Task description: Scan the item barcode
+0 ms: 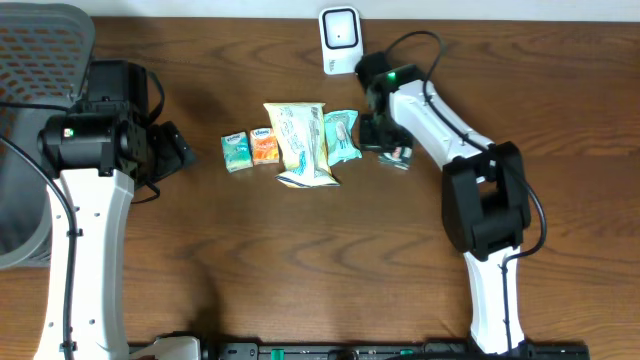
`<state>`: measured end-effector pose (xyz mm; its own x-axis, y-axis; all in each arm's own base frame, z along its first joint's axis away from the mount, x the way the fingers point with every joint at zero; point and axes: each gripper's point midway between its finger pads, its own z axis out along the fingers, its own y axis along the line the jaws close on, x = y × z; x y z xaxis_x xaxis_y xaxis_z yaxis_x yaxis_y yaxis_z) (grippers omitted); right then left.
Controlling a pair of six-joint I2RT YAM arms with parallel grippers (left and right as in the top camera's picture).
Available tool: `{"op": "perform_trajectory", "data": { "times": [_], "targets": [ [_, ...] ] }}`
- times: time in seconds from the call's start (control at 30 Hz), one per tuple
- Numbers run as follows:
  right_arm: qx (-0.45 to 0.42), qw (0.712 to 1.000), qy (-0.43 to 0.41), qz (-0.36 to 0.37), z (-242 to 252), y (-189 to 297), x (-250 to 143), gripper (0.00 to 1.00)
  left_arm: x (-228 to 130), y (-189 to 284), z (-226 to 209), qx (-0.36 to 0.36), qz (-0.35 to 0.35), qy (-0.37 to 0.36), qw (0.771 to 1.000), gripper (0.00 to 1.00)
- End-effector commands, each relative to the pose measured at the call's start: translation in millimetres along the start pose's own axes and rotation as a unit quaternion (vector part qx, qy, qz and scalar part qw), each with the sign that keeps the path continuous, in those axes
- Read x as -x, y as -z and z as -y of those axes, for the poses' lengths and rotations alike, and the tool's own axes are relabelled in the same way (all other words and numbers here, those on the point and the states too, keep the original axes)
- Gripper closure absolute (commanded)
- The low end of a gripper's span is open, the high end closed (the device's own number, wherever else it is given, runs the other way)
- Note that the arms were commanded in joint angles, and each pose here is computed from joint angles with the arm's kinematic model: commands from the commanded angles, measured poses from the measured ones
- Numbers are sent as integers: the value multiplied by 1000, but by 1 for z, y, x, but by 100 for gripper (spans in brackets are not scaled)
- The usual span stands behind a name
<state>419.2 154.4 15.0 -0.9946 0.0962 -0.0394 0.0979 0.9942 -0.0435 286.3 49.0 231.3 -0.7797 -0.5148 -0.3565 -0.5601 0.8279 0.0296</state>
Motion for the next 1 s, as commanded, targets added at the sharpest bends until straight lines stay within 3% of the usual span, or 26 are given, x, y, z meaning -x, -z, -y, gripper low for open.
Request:
{"op": "perform_trajectory", "data": {
  "times": [0.0,0.17,0.3,0.4,0.6,0.7,0.77,0.97],
  "targets": [
    [-62,997,-36,3,49,2,8,99,1,-2,-3,7,-1,6,1000,2],
    [-32,998,-57,-15,57,19,6,99,1,-2,-3,7,-1,6,1000,2],
    [40,999,-19,-16,33,43,3,99,1,-2,-3,7,-1,6,1000,2],
    [89,996,0,-12,9,60,-2,92,1,-2,-3,7,-1,6,1000,2],
    [124,992,30,5,-27,62,-3,62,1,-2,-3,7,-1,6,1000,2],
    [131,990,50,20,-45,62,-3,36,1,-2,-3,7,-1,6,1000,2],
    [137,988,62,33,-59,62,-2,26,1,-2,-3,7,-1,6,1000,2],
    [114,986,87,83,-78,55,7,12,1,-2,-3,7,-1,6,1000,2]
  ]
}}
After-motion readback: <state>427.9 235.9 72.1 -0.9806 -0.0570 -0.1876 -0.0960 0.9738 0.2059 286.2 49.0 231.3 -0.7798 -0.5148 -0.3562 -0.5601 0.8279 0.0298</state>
